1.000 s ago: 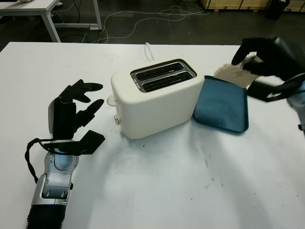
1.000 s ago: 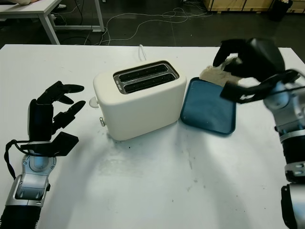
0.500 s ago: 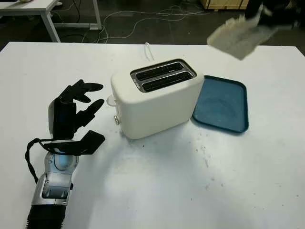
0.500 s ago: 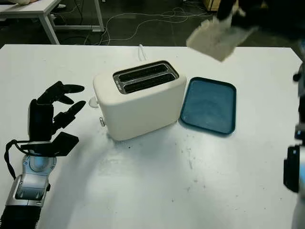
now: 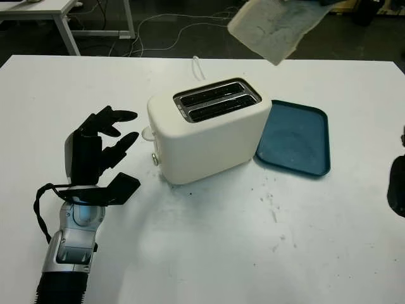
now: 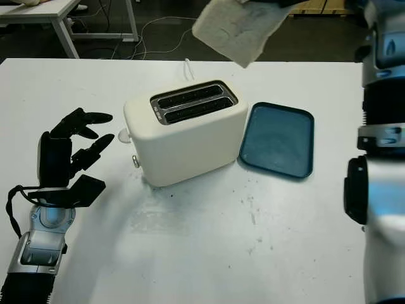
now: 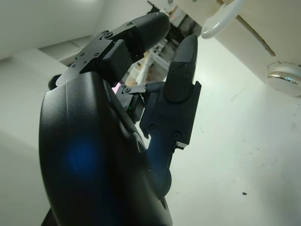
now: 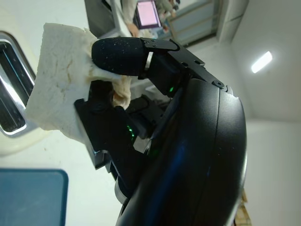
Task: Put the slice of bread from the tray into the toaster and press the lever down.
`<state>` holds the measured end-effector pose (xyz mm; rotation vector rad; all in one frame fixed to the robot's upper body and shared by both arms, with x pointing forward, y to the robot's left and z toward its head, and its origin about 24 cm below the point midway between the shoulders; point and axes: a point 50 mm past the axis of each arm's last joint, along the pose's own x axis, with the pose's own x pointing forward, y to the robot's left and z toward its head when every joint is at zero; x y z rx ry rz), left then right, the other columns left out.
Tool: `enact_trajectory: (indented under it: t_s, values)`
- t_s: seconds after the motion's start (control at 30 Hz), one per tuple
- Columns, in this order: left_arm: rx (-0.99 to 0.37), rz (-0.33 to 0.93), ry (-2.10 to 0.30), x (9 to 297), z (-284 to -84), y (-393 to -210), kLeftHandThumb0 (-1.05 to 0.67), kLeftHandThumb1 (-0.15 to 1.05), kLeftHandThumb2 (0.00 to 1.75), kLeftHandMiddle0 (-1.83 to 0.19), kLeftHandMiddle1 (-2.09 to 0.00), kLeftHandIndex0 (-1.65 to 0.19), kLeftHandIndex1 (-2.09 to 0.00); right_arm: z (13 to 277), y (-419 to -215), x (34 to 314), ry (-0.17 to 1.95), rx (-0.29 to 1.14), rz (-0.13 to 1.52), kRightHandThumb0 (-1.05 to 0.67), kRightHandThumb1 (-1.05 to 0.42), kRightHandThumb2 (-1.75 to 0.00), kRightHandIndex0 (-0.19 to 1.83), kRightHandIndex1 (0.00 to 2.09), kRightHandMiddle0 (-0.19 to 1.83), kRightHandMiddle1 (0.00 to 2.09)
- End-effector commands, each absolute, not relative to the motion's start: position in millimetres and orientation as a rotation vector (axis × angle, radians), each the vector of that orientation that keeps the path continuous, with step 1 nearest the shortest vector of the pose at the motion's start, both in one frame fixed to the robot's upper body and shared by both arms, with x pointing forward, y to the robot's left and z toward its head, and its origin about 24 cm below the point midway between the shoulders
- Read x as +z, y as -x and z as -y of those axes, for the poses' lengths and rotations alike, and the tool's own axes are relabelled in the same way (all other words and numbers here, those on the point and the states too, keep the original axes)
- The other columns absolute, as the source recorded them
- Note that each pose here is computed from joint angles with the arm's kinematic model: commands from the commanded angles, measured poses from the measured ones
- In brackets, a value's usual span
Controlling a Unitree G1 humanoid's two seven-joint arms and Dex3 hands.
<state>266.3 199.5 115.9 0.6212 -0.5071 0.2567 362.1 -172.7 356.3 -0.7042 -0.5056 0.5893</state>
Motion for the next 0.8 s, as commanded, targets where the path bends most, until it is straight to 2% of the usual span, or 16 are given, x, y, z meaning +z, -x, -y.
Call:
enact_trajectory:
  t_s: [0.0,0.13,0.3,0.4,0.53,0.57,0.77]
  values:
    - [0.256,0.517,-0.627,118.5,-198.9,-265.8,-0.32,0.92,0.13,-0.5,-1.5,-0.68,-0.72,159.8,-358.8,356.3,0.726,0.621,0.559,0.03,-0.47,-0.97,1.27,1.64,1.14,1.63]
    - [0.259,0.515,-0.619,118.3,-198.9,-265.6,-0.32,0.92,0.13,-0.51,-1.48,-0.69,-0.72,145.2,-357.1,346.2,0.742,0.654,0.557,0.09,-0.53,-0.99,1.25,1.71,1.11,1.69]
    - [0.261,0.516,-0.622,118.1,-198.9,-265.4,-0.33,0.92,0.13,-0.51,-1.51,-0.69,-0.71,137.4,-362.1,329.4,0.78,0.707,0.53,0.04,-0.6,-0.97,1.21,1.74,1.03,1.74]
    - [0.263,0.515,-0.616,117.7,-198.6,-265.6,-0.34,0.92,0.13,-0.5,-1.51,-0.69,-0.71,136.7,-367.8,315.8,0.822,0.719,0.536,0.0,-0.69,-0.87,1.23,1.75,1.04,1.75]
    - [0.267,0.514,-0.621,117.4,-198.4,-265.6,-0.34,0.92,0.12,-0.5,-1.51,-0.7,-0.71,141.0,-377.5,299.4,0.884,0.702,0.497,-0.22,-0.89,-0.56,1.13,1.75,0.94,1.75]
    - [0.267,0.514,-0.624,117.5,-198.3,-265.5,-0.34,0.92,0.12,-0.51,-1.5,-0.7,-0.71,142.5,-379.3,296.3,0.898,0.693,0.493,-0.26,-0.9,-0.52,1.11,1.75,0.91,1.75]
    - [0.263,0.513,-0.626,117.5,-198.7,-265.0,-0.32,0.92,0.12,-0.51,-1.47,-0.69,-0.71,147.3,-387.0,281.3,0.876,0.715,0.492,-0.41,-0.92,-0.5,1.07,1.75,0.84,1.75]
